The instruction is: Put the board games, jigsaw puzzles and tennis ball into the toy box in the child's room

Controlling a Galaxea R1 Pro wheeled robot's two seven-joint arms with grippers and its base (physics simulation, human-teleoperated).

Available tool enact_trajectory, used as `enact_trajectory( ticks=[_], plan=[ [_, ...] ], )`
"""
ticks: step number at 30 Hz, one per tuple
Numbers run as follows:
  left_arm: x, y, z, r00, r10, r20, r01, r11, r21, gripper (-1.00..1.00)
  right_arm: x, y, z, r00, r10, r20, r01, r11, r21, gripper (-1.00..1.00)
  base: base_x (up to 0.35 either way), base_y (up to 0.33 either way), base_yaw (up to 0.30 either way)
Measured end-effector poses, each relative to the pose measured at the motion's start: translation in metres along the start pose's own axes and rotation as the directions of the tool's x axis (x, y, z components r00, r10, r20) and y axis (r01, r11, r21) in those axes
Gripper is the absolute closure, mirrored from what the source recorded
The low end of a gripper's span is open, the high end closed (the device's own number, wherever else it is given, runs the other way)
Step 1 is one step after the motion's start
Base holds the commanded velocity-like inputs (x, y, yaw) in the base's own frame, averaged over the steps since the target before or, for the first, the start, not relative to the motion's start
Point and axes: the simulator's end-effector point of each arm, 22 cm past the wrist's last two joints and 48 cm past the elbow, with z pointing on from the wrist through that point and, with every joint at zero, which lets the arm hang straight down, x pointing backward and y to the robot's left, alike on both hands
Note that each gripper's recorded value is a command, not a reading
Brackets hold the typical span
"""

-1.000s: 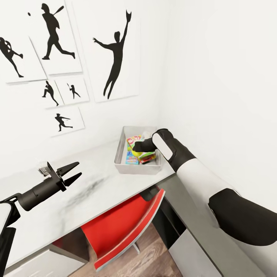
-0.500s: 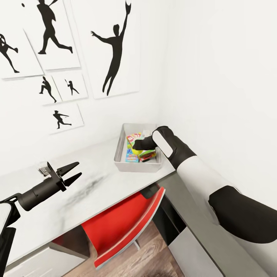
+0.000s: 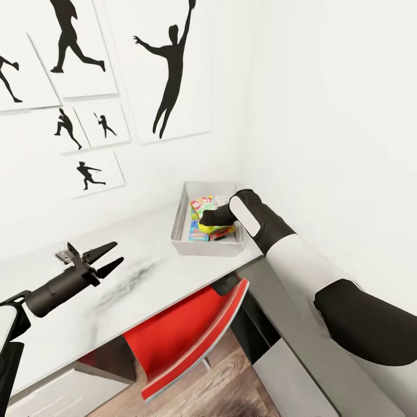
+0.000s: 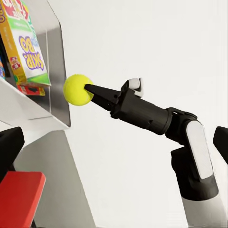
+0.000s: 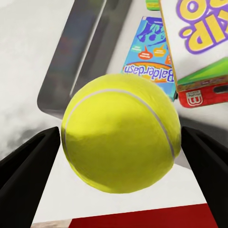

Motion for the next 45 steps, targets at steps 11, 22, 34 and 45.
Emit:
enact_trajectory(
  ticks=[11, 22, 34, 45],
  plan=[
    [0.001, -0.024, -0.001, 1.0, -0.005, -0.01, 0.006, 0.991, 0.137, -1.0, 0.006, -0.004, 0.01, 1.0, 0.006, -0.015, -0.006, 1.0, -0.001, 1.0, 0.0, 0.0, 0.0],
    [0.002, -0.02, -0.001, 1.0, -0.012, -0.017, 0.014, 0.989, 0.145, -1.0, 0.012, -0.007, 0.02, 1.0, 0.009, -0.027, -0.009, 1.0, -0.003, 1.0, 0.0, 0.0, 0.01],
    [0.003, -0.009, 0.001, 1.0, -0.021, -0.022, 0.024, 0.992, 0.128, -1.0, 0.001, -0.007, 0.022, 1.0, 0.0, -0.008, 0.0, 1.0, -0.005, 1.0, 0.0, 0.0, 0.115],
    [0.004, -0.003, 0.002, 0.999, -0.023, -0.025, 0.026, 0.993, 0.117, -1.0, -0.02, 0.0, 0.014, 0.998, -0.028, 0.049, 0.028, 1.0, -0.006, 1.0, 0.0, 0.0, 0.074]
  ],
)
